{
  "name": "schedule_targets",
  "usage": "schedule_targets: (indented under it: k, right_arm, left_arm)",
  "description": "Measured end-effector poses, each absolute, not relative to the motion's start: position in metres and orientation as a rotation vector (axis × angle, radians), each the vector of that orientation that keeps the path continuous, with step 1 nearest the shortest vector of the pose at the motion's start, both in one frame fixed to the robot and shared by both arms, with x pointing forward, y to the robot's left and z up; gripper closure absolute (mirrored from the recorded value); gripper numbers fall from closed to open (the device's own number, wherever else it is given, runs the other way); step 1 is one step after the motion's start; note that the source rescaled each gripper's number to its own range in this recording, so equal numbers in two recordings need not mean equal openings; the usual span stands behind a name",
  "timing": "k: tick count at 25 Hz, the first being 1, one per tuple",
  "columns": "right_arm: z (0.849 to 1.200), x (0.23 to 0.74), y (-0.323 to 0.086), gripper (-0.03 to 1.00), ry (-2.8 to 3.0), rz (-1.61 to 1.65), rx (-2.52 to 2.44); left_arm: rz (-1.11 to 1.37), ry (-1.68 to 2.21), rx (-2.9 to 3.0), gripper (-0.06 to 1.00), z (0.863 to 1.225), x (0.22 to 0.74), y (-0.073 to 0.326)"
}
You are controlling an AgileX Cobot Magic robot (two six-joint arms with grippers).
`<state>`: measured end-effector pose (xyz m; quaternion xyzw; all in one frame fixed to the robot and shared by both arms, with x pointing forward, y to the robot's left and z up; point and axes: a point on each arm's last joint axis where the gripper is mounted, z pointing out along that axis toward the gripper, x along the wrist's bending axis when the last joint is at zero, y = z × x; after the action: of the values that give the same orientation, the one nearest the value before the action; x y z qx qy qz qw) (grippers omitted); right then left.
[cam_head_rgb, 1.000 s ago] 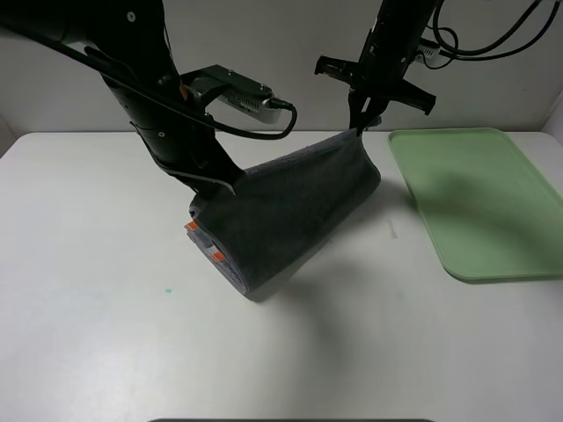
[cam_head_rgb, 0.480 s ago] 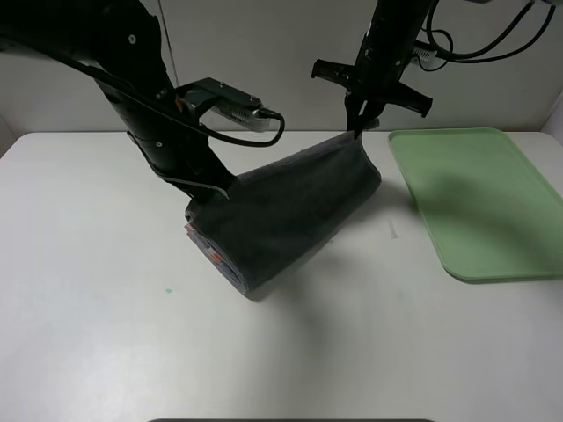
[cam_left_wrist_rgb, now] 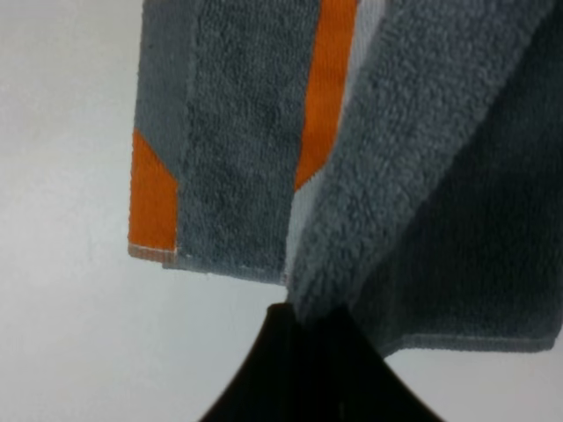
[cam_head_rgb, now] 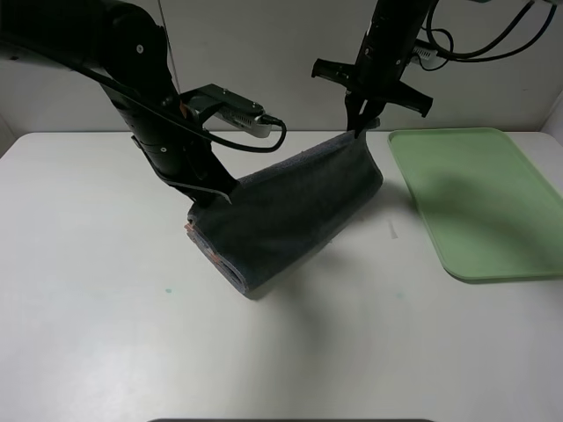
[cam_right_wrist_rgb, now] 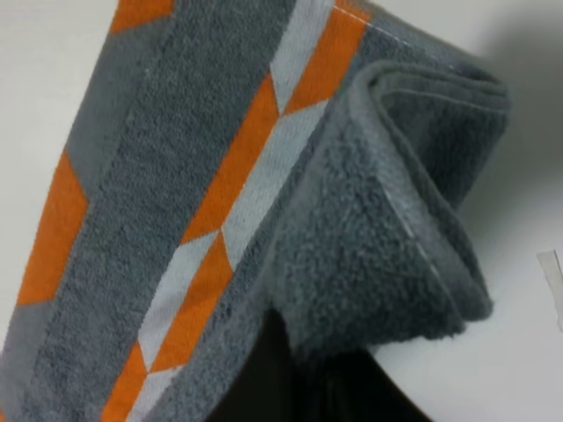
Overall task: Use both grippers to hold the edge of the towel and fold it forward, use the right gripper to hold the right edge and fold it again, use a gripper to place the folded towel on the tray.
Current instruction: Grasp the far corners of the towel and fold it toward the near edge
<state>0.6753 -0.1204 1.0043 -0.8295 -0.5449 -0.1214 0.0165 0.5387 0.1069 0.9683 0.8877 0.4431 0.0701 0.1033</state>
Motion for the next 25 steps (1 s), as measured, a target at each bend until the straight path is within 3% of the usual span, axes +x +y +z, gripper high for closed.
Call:
schedule_targets:
  k: [8, 25]
  right_arm:
    - [0.981, 0.683, -0.102, 0.97, -1.716, -0.355, -2.536]
    - [0.982, 0.701, -0.083, 0.97, -1.76, -0.475, -2.515]
  left_arm:
    - [0.192, 1.32, 2.64, 0.94, 0.967, 0.537, 0.109]
    - [0.245, 1.357, 2.577, 0.94, 0.968, 0.554, 0.129]
